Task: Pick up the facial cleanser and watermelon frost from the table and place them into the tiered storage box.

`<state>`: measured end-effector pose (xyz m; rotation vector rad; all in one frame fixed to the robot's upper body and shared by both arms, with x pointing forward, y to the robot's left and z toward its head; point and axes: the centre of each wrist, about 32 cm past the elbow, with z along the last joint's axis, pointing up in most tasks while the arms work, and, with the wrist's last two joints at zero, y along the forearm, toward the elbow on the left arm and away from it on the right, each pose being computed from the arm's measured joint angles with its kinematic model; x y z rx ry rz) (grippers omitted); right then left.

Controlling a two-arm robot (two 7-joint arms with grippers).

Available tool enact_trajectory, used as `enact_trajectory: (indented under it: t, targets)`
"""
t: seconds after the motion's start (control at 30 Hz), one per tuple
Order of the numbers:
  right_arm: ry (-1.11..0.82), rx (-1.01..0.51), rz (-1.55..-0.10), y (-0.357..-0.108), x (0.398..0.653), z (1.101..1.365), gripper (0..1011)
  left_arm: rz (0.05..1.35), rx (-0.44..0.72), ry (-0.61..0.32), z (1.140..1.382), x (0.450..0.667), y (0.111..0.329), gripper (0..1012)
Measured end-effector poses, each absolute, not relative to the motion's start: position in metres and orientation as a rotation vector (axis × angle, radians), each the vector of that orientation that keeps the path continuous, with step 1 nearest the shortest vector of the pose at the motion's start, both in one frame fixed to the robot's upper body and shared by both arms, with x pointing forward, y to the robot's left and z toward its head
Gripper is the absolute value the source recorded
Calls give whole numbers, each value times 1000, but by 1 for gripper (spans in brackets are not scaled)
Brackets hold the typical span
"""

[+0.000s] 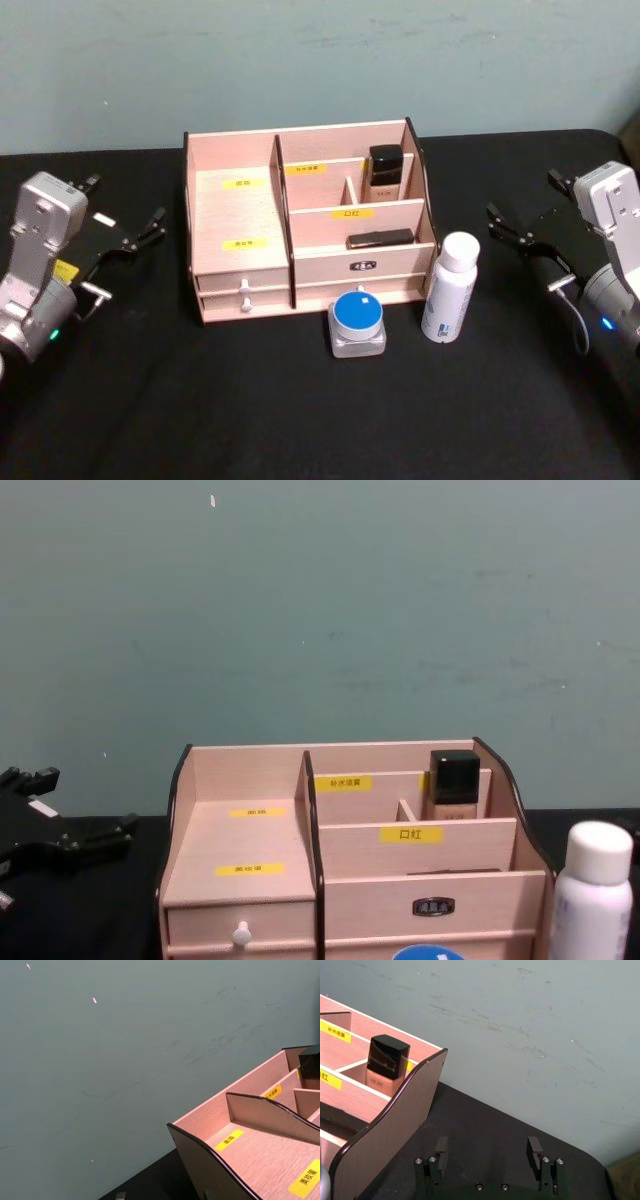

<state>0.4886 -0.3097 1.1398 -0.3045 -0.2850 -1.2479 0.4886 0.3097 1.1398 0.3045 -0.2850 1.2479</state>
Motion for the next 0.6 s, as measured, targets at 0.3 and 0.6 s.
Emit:
enact_trajectory:
  t: [0.3, 0.6]
  targets:
    - [-285, -305, -1248, -310, 489, 1140, 1002, 1248, 304, -285, 1140, 489, 310, 1010]
    - [-285, -305, -1248, -310, 489, 1140, 1002, 1248, 304, -285, 1140, 489, 310, 1010]
